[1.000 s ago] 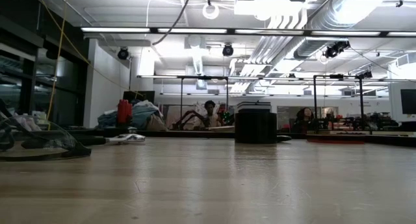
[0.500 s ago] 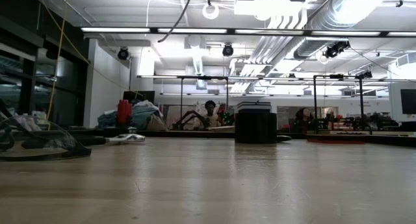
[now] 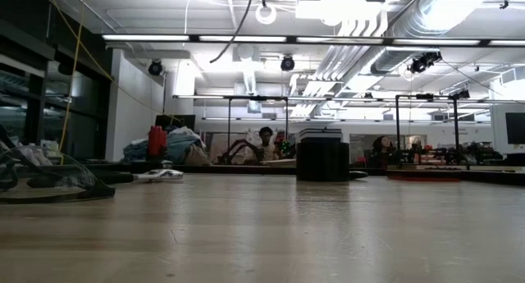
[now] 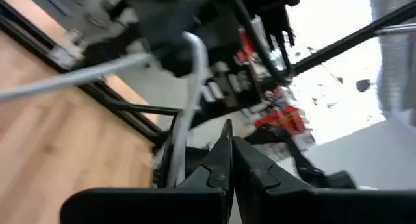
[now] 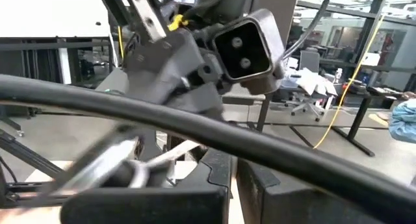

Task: Coil cords
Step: Coil the white wire onto the black spool

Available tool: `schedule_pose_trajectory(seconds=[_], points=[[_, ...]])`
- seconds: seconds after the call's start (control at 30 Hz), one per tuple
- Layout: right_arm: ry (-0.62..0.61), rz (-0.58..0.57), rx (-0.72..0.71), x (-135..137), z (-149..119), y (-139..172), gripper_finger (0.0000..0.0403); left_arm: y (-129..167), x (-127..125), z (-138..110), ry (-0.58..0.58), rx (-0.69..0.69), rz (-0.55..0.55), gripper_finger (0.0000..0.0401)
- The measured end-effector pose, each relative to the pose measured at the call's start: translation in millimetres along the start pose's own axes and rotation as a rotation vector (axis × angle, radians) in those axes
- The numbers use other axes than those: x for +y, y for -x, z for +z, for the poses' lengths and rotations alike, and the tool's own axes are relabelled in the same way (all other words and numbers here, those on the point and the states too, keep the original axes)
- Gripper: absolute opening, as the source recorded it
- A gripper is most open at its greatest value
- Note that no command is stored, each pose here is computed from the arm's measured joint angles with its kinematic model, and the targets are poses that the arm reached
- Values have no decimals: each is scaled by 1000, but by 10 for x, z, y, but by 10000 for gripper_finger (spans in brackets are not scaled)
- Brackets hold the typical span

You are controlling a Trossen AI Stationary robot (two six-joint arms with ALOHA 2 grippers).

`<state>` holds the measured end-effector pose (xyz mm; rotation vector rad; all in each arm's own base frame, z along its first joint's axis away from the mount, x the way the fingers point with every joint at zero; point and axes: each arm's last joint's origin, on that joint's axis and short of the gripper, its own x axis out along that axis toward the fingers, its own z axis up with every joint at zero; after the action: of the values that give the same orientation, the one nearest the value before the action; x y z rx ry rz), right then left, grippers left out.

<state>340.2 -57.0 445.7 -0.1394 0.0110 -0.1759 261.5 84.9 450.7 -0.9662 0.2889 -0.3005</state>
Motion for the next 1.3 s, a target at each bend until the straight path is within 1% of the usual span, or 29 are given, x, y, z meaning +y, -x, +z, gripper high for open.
schedule_pose_trajectory(seconds=[0.1, 0.2, 0.4, 0.5, 0.6, 0.8, 0.9, 0.97, 1.13, 1.3], points=[[0, -5, 1, -1, 2, 3, 0, 92, 44, 11, -22, -28, 65, 0], [0, -10, 7, -6, -4, 3, 0, 160, 79, 27, -68, -60, 123, 0], [-7, -21, 34, -6, -29, 4, 0, 268, 79, 63, -176, -144, 210, 0], [-6, -23, 45, -7, -39, 5, 0, 318, 46, 60, -227, -172, 235, 0], [-6, -46, 49, -12, -39, 6, 0, 371, -9, 46, -307, -204, 264, 0], [-11, -60, 48, -16, -36, 7, 0, 501, -151, 30, -519, -306, 353, 0], [-50, -62, 38, -18, -24, 7, 0, 540, -226, 38, -623, -344, 346, 0], [-59, -62, 22, -18, -5, 11, 0, 553, -264, 52, -669, -370, 335, 0], [-65, -61, -6, -12, 27, 16, 0, 543, -313, 64, -753, -393, 318, 0], [-120, -58, -21, -10, 41, 17, 9, 528, -348, 62, -830, -402, 317, 0]])
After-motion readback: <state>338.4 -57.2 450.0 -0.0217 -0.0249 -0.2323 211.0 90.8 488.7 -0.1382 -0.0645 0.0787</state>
